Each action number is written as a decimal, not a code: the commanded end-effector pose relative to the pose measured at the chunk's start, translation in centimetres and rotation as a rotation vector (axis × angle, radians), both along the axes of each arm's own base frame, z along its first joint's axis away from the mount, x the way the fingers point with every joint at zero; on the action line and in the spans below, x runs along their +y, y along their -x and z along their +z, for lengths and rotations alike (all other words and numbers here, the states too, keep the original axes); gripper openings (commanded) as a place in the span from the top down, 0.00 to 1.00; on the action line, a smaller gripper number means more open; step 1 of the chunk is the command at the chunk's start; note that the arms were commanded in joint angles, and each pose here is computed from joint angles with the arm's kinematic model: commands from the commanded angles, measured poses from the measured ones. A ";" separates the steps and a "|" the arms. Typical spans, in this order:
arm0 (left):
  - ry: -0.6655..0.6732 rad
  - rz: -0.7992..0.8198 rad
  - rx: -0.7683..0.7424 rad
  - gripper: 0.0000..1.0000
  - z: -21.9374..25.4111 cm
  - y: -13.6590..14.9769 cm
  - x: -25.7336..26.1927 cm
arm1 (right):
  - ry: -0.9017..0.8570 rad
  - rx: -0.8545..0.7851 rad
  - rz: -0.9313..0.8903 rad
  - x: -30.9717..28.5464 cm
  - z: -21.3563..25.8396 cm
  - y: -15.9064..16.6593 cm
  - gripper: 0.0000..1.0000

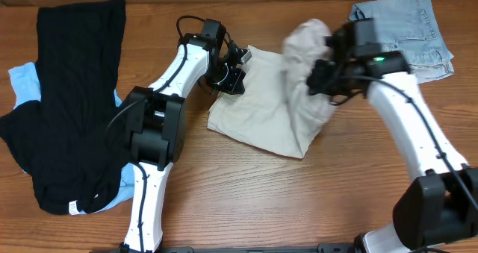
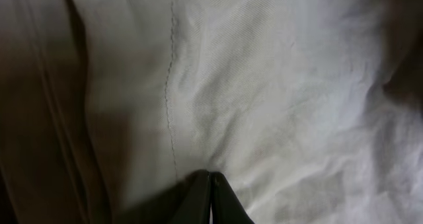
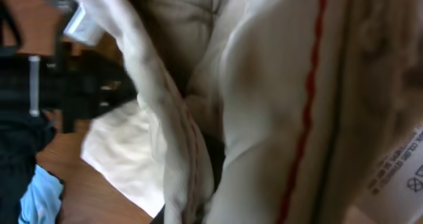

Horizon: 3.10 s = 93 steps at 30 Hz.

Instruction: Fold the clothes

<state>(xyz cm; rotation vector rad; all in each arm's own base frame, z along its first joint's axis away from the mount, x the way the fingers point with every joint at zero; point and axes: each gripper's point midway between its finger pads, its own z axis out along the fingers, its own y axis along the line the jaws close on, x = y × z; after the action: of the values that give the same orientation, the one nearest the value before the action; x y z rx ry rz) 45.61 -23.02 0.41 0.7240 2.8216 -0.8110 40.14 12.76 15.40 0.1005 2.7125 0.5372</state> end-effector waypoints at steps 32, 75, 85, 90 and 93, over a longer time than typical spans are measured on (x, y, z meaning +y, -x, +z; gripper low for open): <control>-0.081 0.485 -0.076 0.55 16.2 -7.0 14.9 | -0.360 -0.135 0.383 18.6 2.5 0.7 0.20; -0.130 0.469 -0.094 0.57 15.8 -6.9 16.7 | 0.531 0.366 -0.112 -5.1 -15.9 3.2 0.20; -0.132 0.468 -0.089 0.56 15.8 -6.7 16.7 | 0.113 0.274 -0.145 -8.7 -8.9 -3.2 0.07; -0.132 0.468 -0.089 0.56 15.8 -6.7 16.7 | -0.078 0.179 -0.141 -5.8 -1.3 -4.6 0.07; -0.132 0.468 -0.089 0.56 15.8 -6.7 16.7 | -0.037 0.116 -0.101 -4.2 -0.6 -5.2 0.06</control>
<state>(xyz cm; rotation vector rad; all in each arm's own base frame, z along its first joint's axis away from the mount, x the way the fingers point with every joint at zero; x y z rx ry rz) 52.23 -6.09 15.21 0.0428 2.8337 -0.5219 45.03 5.14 11.41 0.3962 2.8638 0.4833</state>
